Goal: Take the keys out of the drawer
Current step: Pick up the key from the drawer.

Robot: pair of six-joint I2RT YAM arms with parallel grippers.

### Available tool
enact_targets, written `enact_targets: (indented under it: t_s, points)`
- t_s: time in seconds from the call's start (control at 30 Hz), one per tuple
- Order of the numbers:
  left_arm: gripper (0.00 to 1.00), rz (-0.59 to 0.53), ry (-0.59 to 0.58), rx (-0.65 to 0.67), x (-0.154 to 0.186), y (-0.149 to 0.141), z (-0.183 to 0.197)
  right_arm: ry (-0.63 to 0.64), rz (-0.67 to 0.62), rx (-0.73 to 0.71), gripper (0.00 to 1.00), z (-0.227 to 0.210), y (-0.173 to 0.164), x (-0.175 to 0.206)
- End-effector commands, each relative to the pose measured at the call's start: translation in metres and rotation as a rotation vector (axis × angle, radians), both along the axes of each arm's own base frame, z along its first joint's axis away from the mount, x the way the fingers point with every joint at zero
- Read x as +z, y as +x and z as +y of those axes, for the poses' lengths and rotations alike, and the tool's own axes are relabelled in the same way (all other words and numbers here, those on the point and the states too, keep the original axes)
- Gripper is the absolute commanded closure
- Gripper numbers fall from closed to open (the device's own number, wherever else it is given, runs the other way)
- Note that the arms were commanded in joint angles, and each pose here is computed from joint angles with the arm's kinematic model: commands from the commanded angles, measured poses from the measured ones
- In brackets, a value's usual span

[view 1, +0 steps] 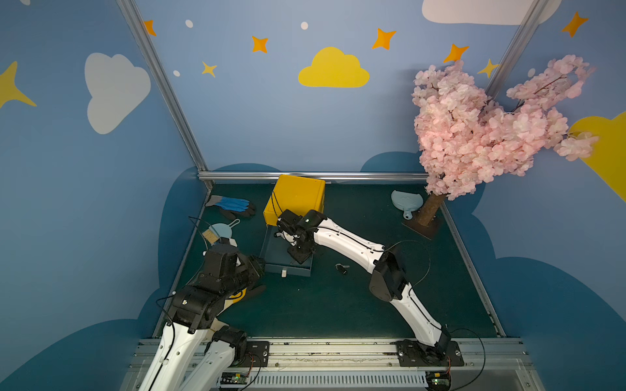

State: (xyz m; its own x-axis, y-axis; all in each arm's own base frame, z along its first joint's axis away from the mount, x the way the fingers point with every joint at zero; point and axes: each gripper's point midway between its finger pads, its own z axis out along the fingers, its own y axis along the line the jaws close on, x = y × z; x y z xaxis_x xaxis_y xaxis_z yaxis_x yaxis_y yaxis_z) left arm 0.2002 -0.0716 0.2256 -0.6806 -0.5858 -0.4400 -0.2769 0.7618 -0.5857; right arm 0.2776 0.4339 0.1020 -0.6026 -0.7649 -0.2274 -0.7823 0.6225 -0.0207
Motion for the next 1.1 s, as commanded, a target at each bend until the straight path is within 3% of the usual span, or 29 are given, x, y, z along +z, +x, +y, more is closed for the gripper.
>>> enact_targets:
  t_s: [0.0,0.6,0.83,1.07]
  points:
    - [0.48,-0.014,0.004,0.004,0.003,0.001,0.002,0.034,-0.036,-0.024,1.0,-0.01,0.01,0.031]
    - [0.48,-0.041,-0.014,-0.005,0.006,0.017,-0.005,0.204,-0.14,-0.043,1.0,-0.004,0.017,0.102]
    - [0.5,-0.049,-0.053,-0.02,0.006,0.039,-0.018,0.252,-0.133,-0.1,1.0,-0.025,0.01,0.131]
    - [0.54,-0.028,-0.103,-0.04,0.004,0.064,-0.034,0.211,-0.121,-0.149,1.0,-0.069,-0.005,0.128]
